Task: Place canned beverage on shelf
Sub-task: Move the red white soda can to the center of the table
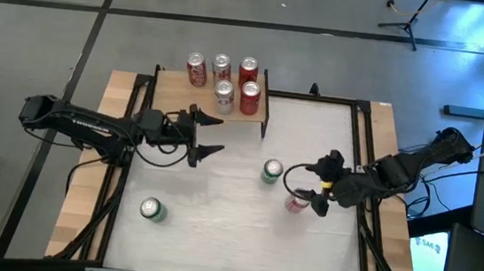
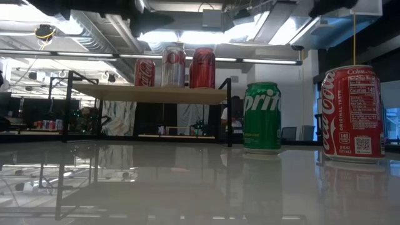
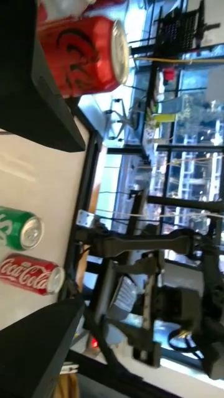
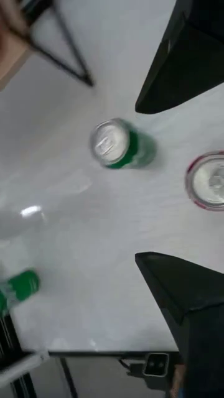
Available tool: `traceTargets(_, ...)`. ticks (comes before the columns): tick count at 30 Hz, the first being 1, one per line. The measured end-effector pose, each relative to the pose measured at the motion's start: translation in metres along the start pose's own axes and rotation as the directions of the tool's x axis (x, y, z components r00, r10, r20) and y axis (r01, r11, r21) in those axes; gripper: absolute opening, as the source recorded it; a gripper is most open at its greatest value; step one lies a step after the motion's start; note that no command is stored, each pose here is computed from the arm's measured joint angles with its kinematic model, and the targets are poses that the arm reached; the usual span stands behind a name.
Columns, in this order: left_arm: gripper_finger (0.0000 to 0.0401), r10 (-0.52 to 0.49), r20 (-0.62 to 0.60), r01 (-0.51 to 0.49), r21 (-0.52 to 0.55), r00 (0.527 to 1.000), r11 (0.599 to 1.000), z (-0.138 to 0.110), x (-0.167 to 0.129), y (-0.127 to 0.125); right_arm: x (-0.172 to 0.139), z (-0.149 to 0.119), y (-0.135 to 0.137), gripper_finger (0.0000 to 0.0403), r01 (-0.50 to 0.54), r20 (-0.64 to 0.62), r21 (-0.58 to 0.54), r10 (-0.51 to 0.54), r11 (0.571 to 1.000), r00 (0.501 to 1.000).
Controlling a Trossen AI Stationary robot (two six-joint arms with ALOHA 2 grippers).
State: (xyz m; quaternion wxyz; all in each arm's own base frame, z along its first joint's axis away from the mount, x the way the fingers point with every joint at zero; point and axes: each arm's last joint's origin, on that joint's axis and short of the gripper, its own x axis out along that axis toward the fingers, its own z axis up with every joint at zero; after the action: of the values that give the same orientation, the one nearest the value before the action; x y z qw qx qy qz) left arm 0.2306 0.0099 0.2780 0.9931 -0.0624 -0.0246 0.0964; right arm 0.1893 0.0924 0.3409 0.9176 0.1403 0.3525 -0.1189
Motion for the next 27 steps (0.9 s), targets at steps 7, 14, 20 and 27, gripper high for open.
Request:
traceTargets(7,0.0396,-0.030,-0.033,0.030,-0.002,0.999,1.000,-0.007,0.003,-0.008,-0.001,-0.015,-0.014,0.0376,0.162,-0.160,0.294,-0.119,0.942,0.980)
traceTargets(14,0.0396,-0.057,-0.038,0.057,-0.003,0.998,0.998,-0.008,0.002,-0.014,0.002,-0.029,-0.019,0.0376,0.364,-0.382,0.505,-0.176,0.782,0.907)
traceTargets(20,0.0396,-0.031,-0.035,0.031,-0.002,0.999,1.000,-0.009,0.001,-0.017,0.014,-0.029,-0.009,0.0376,0.349,-0.400,0.506,-0.144,0.789,0.905)
traceTargets(27,0.0396,-0.029,-0.035,0.029,-0.002,0.999,1.000,-0.009,0.001,-0.018,0.026,-0.023,0.005,0.0376,0.257,-0.334,0.566,-0.067,0.783,0.940)
